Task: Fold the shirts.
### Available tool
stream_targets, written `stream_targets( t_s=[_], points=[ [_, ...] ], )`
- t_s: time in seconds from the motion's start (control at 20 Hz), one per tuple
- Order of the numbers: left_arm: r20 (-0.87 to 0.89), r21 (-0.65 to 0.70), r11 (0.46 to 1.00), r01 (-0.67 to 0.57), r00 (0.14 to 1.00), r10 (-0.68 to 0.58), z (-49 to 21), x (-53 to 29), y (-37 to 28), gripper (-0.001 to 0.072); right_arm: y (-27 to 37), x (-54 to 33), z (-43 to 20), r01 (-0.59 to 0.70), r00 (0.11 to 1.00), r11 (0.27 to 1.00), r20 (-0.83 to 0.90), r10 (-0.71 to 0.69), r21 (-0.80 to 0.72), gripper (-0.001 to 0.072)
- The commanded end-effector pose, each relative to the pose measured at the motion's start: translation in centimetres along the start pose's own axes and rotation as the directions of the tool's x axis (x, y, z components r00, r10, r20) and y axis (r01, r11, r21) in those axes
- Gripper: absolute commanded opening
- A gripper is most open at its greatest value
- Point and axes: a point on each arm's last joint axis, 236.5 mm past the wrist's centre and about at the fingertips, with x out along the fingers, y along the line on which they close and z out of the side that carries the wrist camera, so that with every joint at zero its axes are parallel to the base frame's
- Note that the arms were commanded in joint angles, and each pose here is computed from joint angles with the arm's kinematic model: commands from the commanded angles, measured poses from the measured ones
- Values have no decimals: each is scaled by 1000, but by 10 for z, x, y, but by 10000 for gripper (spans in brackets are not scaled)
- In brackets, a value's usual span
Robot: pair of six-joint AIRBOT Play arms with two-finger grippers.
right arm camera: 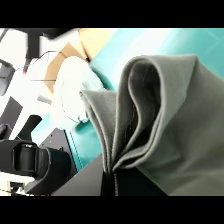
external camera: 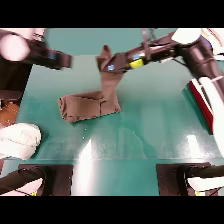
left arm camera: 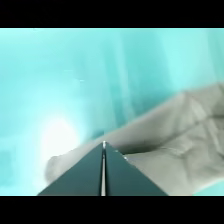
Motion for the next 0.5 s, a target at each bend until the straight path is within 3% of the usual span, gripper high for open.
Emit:
stream_targets(
  t_s=[0.0,0.3,0.35,0.4,0.45],
  points=[
    [86,-68,992,-107,990,112,7,-72,58,31,12,66,-3,-48,998,998,-31,47,-31,17],
    [29,-48,990,-134,990,135,-14,-92,68,31,-1,181,-40,-81,993,997,-86,80,-14,22],
    [24,-48,990,-134,990,136,-15,-92,68,31,2,198,-53,-98,989,995,-113,94,-28,107],
    [21,-48,990,-135,990,136,-16,-92,68,31,5,211,-63,-108,987,992,-129,99,-64,393],
    [20,-48,990,-135,990,136,-16,-92,68,31,10,219,-73,-121,983,987,-148,104,-106,636]
  ],
)
